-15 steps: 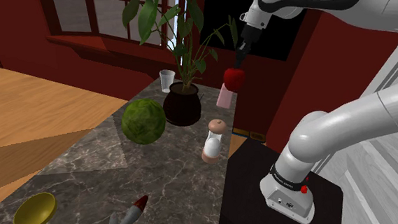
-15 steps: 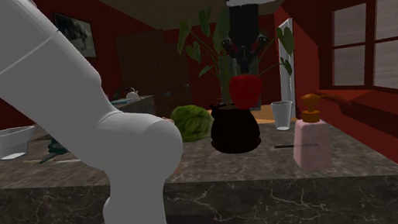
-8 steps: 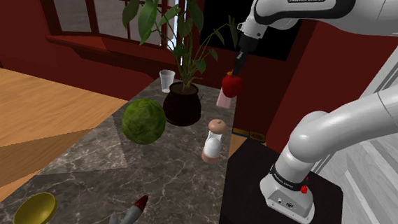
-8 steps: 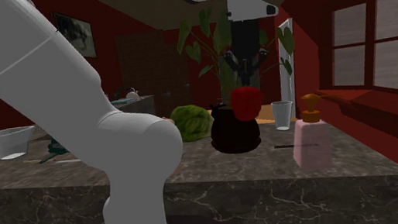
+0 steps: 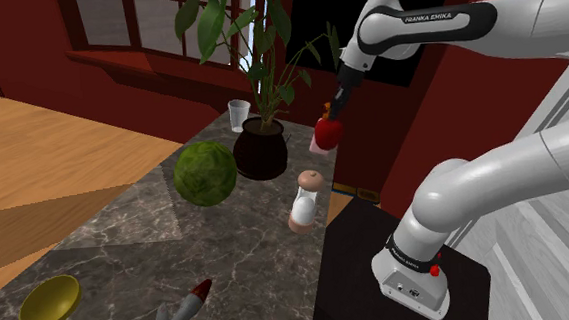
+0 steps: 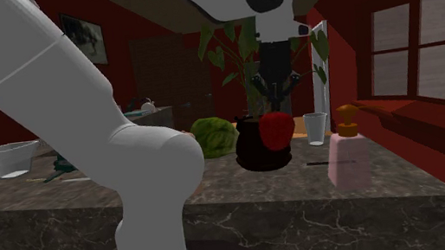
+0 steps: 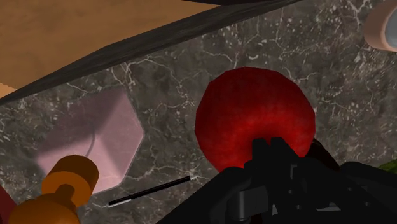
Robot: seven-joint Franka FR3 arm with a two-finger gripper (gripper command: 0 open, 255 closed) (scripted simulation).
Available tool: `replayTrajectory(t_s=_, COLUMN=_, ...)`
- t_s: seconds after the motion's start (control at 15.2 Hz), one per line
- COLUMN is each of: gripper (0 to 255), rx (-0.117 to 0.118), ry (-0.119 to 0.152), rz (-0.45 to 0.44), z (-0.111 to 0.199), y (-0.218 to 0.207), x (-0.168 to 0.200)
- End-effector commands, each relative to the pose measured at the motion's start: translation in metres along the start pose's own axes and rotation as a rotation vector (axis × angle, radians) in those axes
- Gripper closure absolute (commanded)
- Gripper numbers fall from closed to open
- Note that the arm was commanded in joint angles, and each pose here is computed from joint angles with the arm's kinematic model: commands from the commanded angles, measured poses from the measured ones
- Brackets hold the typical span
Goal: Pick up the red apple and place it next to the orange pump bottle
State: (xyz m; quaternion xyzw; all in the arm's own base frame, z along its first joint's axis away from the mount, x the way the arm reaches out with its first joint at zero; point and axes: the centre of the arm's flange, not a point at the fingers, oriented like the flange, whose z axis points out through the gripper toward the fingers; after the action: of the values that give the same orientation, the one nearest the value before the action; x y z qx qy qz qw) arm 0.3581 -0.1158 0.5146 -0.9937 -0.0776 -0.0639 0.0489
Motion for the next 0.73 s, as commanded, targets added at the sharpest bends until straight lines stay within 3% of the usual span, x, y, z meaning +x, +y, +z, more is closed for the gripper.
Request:
replayTrajectory(t_s=0.0, gripper=255, rx=0.000, ry=0.001, rz=0.000, z=0.011, y=0.001, x=-0.001)
replayTrajectory(t_s=0.66, gripper=255, rx=0.000, ry=0.001, rz=0.000, z=0.063, y=0.006, x=-0.009)
